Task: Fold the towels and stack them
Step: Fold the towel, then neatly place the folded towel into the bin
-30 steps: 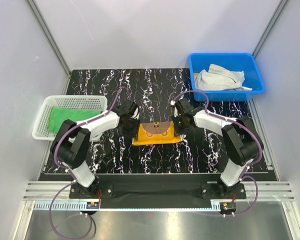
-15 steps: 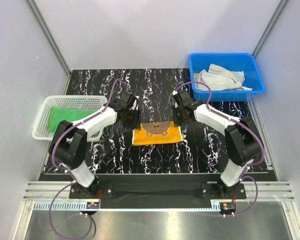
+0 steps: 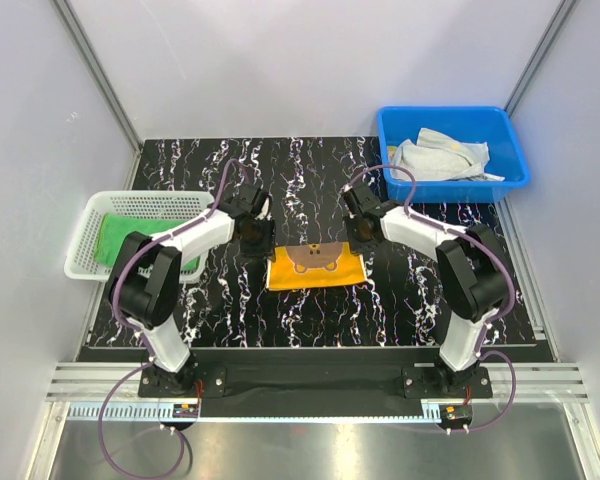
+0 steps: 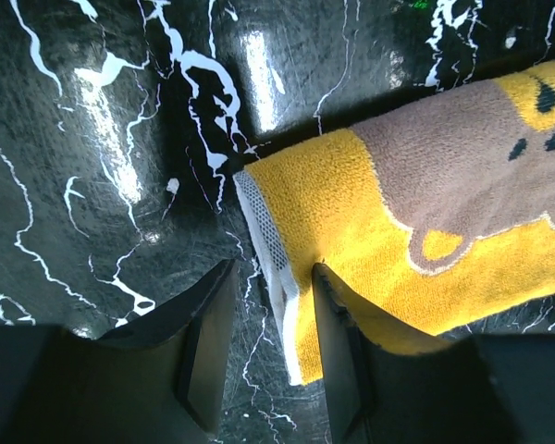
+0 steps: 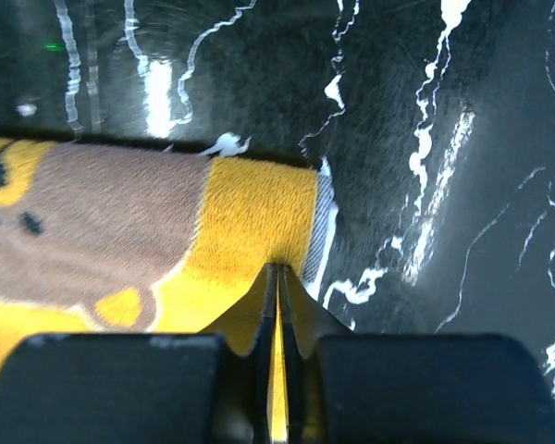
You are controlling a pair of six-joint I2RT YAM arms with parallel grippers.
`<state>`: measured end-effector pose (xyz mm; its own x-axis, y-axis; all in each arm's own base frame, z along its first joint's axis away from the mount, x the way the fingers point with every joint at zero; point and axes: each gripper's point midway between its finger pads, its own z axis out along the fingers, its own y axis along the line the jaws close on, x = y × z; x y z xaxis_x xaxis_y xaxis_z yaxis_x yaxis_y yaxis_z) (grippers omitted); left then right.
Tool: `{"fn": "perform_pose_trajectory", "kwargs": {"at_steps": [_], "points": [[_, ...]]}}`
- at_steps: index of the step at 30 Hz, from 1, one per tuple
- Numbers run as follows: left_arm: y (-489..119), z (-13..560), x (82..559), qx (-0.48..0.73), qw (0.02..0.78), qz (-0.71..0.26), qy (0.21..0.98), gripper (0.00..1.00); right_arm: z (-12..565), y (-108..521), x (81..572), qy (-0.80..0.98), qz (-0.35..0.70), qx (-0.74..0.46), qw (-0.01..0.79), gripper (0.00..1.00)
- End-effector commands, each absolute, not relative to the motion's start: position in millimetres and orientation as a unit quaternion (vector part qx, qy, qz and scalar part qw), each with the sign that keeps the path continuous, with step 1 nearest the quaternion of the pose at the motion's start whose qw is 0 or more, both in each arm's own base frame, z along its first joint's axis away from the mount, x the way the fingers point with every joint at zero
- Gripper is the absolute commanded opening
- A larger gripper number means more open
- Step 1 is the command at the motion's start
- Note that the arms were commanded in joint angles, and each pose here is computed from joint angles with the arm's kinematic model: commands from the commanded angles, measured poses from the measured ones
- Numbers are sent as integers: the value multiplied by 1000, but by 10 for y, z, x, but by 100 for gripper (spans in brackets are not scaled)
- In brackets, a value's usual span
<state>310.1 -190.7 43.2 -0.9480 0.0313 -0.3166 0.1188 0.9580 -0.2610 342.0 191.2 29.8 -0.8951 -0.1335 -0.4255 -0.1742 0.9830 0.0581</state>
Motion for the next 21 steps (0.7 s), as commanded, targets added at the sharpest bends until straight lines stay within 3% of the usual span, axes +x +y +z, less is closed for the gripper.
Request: {"fn": "perform_pose_trajectory", "kwargs": {"at_steps": [1, 12, 21], "points": [[-1962, 852, 3237, 50, 208, -157, 964, 44, 827, 2009, 3520, 959, 83, -75, 261, 10], [-1930, 1036, 2955, 45, 232, -233, 943, 53, 696, 2060, 2842, 969, 166, -6, 181, 11], [-1810, 759, 2882, 13, 225, -217, 950, 54, 411, 2052, 2763, 969, 172, -7, 176, 8]]}}
